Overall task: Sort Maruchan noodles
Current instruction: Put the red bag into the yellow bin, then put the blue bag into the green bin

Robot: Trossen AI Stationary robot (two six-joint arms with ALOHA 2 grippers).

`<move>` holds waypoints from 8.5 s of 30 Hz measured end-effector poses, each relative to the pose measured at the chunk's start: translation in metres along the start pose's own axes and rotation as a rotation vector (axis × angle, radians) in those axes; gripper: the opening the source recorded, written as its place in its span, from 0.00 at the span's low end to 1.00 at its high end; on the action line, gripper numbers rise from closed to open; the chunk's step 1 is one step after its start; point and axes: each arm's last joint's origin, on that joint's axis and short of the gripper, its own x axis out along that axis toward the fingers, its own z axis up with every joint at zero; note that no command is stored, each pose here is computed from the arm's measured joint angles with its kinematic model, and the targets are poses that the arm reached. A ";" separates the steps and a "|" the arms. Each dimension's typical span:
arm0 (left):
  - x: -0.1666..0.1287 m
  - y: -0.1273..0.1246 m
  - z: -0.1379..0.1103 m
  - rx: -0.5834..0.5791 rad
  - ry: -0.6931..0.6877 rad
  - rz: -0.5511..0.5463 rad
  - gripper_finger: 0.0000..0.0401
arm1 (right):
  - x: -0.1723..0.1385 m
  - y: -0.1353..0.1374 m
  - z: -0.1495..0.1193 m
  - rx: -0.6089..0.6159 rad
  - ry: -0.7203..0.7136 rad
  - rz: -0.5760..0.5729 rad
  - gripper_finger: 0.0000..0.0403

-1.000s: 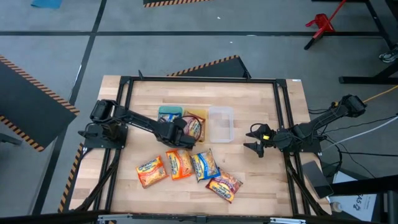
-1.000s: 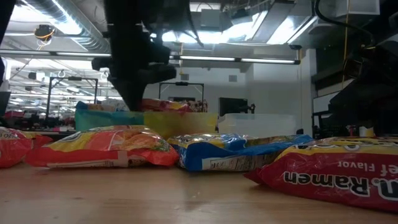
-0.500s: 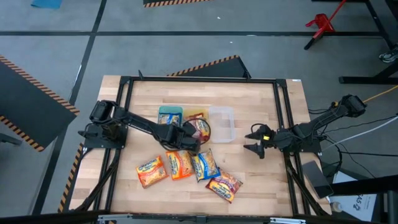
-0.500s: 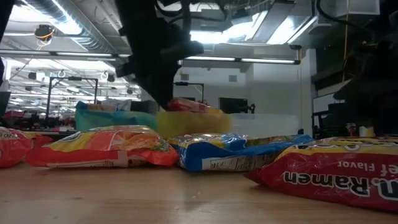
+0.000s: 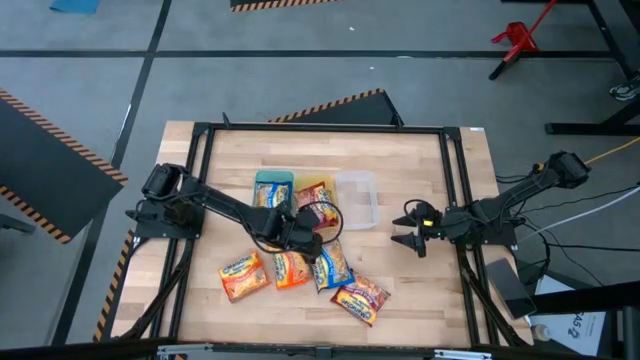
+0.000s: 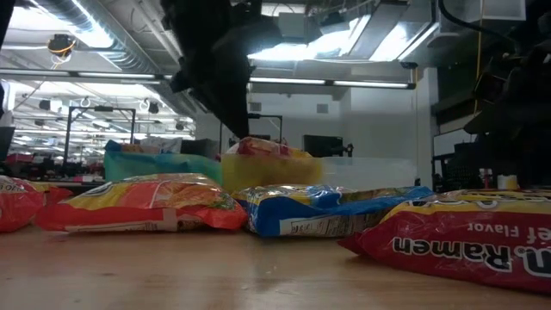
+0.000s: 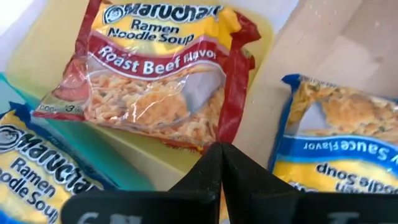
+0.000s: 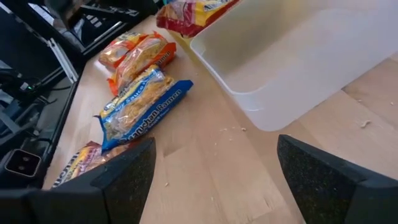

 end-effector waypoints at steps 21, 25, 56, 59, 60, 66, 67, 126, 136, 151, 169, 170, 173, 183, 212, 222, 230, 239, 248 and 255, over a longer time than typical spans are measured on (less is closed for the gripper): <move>0.031 -0.004 -0.001 -0.001 -0.024 0.063 0.00 | 0.001 -0.001 -0.001 -0.006 0.006 -0.010 0.80; 0.035 0.001 0.001 0.016 0.001 0.069 0.00 | 0.001 0.000 -0.001 -0.007 0.006 -0.009 0.80; -0.040 -0.066 -0.043 0.314 -0.098 -0.361 0.32 | 0.092 0.079 0.021 -0.442 0.275 -0.043 0.80; -0.028 -0.072 -0.047 0.311 -0.096 -0.355 0.32 | 0.113 0.084 0.013 -0.339 0.322 -0.089 0.80; -0.025 -0.074 -0.047 0.305 -0.102 -0.360 0.32 | 0.120 0.086 0.010 -0.317 0.344 -0.092 0.80; -0.006 -0.077 -0.050 0.309 -0.099 -0.308 0.32 | 0.147 0.095 0.000 -0.212 0.396 -0.109 0.80; -0.002 -0.078 -0.051 0.313 -0.091 -0.304 0.32 | 0.150 0.096 0.000 -0.200 0.401 -0.109 0.80; 0.048 -0.081 -0.077 0.176 -0.106 -0.414 0.31 | 0.177 0.086 0.002 0.207 0.242 -0.196 0.60; 0.007 -0.069 -0.055 0.117 -0.153 -0.426 0.31 | 0.177 0.086 0.003 0.205 0.226 -0.202 0.23; -0.068 -0.040 -0.060 -0.051 -0.303 -0.248 0.31 | 0.178 0.089 0.005 0.166 0.198 -0.160 0.02; -0.084 -0.052 -0.077 -0.254 -0.355 -0.367 0.41 | 0.148 0.116 0.057 0.030 -0.013 -0.073 0.01; -0.083 -0.052 -0.077 -0.269 -0.362 -0.385 0.42 | 0.146 0.116 0.059 0.026 -0.025 -0.076 0.01; -0.077 -0.055 -0.081 -0.340 -0.385 -0.468 0.45 | 0.141 0.117 0.065 -0.003 -0.056 -0.105 0.00; -0.045 -0.033 -0.127 -0.692 -0.512 -0.580 0.51 | 0.125 0.122 0.084 -0.095 -0.173 -0.160 0.00; -0.023 -0.011 -0.094 -0.624 -0.683 -0.587 0.51 | 0.123 0.125 0.088 -0.072 -0.217 -0.149 0.00; -0.021 -0.010 -0.093 -0.625 -0.677 -0.582 0.51 | 0.122 0.128 0.092 -0.070 -0.249 -0.119 0.00; -0.021 -0.010 -0.093 -0.629 -0.683 -0.571 0.51 | 0.121 0.133 0.097 -0.071 -0.277 -0.063 0.00; -0.021 -0.008 -0.091 -0.647 -0.719 -0.537 0.51 | 0.119 0.134 0.099 -0.068 -0.285 -0.058 0.00; -0.024 -0.009 -0.089 -0.595 -0.759 -0.515 0.51 | 0.115 0.138 0.106 -0.088 -0.333 -0.020 0.00; -0.028 -0.009 -0.087 -0.628 -0.792 -0.520 0.51 | 0.110 0.142 0.112 -0.093 -0.354 0.021 0.00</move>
